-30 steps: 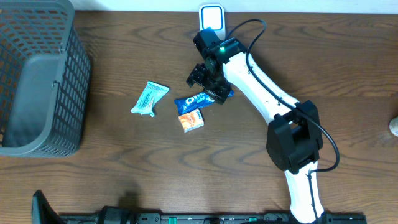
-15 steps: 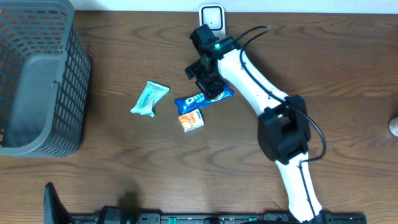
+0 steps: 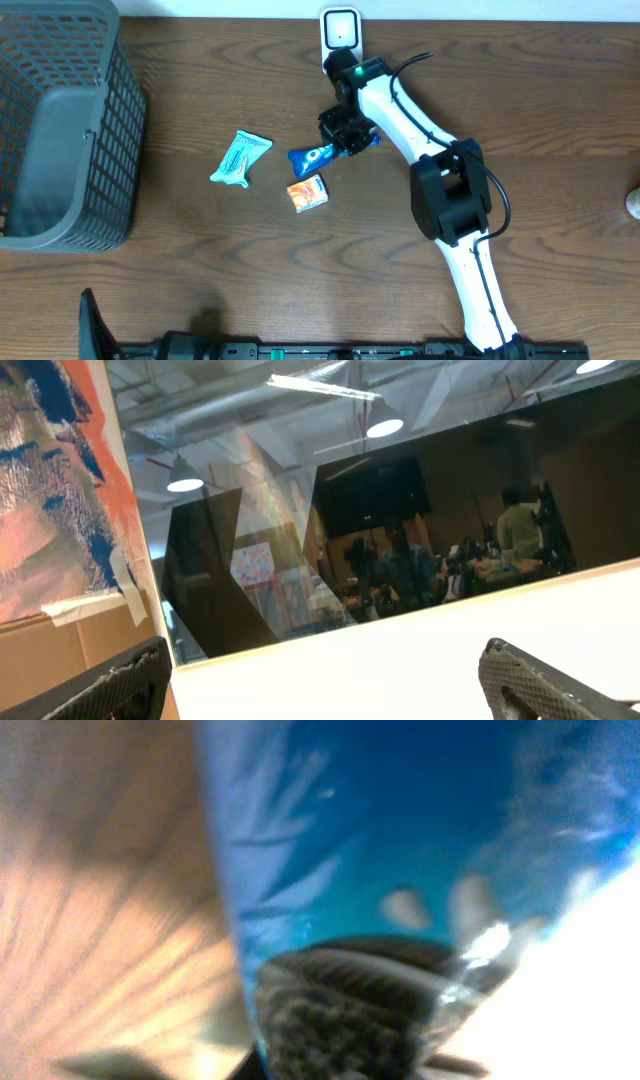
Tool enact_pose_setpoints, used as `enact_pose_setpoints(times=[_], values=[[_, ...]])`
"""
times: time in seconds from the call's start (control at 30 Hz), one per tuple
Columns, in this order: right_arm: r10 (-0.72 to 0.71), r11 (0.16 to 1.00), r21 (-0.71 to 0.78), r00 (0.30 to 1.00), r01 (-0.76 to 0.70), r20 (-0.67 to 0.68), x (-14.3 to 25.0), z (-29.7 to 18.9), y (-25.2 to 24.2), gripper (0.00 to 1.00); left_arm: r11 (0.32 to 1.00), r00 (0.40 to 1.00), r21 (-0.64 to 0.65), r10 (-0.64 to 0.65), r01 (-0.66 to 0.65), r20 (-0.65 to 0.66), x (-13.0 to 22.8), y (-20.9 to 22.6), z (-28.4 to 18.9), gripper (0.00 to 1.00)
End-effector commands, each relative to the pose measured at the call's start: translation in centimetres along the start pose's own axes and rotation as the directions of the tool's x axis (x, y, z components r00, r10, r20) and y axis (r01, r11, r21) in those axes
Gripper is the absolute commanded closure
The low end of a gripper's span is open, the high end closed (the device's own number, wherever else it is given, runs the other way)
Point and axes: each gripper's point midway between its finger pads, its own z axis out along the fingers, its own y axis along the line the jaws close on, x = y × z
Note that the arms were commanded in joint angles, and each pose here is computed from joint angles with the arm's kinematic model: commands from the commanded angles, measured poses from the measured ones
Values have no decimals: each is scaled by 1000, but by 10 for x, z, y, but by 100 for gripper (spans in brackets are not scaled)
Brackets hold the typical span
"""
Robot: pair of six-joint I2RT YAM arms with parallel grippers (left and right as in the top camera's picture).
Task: Scan the item barcode
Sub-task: 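Return the right gripper to the blue Oreo pack and grasp it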
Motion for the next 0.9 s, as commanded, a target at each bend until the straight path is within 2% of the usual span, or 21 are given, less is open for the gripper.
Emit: enact_pose_setpoints(times=[0.0, 0.13, 0.2, 0.23, 0.3, 0.33, 0.37, 0.4, 0.47, 0.53, 0.6, 0.67, 0.7, 0.73, 0.77, 0.87], values=[[-239, 968, -93, 970, 234, -38, 12, -31, 20, 99, 1000, 1000, 6, 11, -11, 2, 0, -1, -2, 2], [-515, 837, -243, 856, 490, -47, 44, -74, 40, 99, 1000, 1000, 6, 11, -11, 0, 0, -1, -2, 2], [-704, 667, -370, 709, 647, -31, 70, -97, 49, 99, 1000, 1000, 8, 11, -11, -6, 2, -2, -2, 2], [-780, 571, -433, 626, 698, -19, 83, -105, 51, 99, 1000, 1000, 8, 11, -11, -6, 2, -2, -2, 2], [-932, 237, -618, 355, 749, 72, 122, -129, 53, 99, 1000, 1000, 9, 11, -11, -6, 2, -2, -2, 2], [-952, 136, -652, 280, 746, 122, 130, -135, 53, 99, 1000, 1000, 8, 11, -11, -5, 2, -2, -2, 2], [-963, -24, -663, 160, 748, 215, 139, -139, 52, 99, 1000, 1000, 8, 11, -11, -5, 1, -2, -2, 2], [-956, -139, -634, 65, 761, 287, 142, -136, 52, 99, 1000, 1000, 8, 11, -11, -5, 1, -2, -2, 2], [-918, -316, -538, -107, 781, 383, 145, -127, 50, 99, 1000, 1000, 9, 11, -11, -5, 1, -2, -2, 2], [-924, -313, -467, -150, 827, 353, 144, -113, 49, 99, 1000, 1000, 9, 11, -11, -5, 1, -2, -2, 2], [-901, -378, -478, -196, 793, 388, 163, -113, 52, 99, 1000, 1000, 9, 11, -11, -5, 1, -2, -2, 2], [-759, -625, -531, -286, 572, 585, 208, -139, 51, 99, 1000, 1000, 9, 11, -11, -4, 1, -2, -2, 2], [-689, -706, -525, -291, 475, 663, 222, -152, 48, 99, 1000, 1000, 9, 11, -11, -4, 1, -2, -2, 2], [-563, -818, -482, -259, 314, 785, 242, -175, 42, 99, 1000, 1000, 8, 11, -11, -5, 1, -2, -2, 2], [-477, -873, -429, -227, 231, 849, 250, -187, 38, 99, 1000, 1000, 9, 11, -11, -4, 1, -2, -2, 2], [-373, -925, -333, -257, 184, 892, 260, -183, 36, 99, 1000, 1000, 9, 11, -11, -5, 1, -2, -2, 2]])
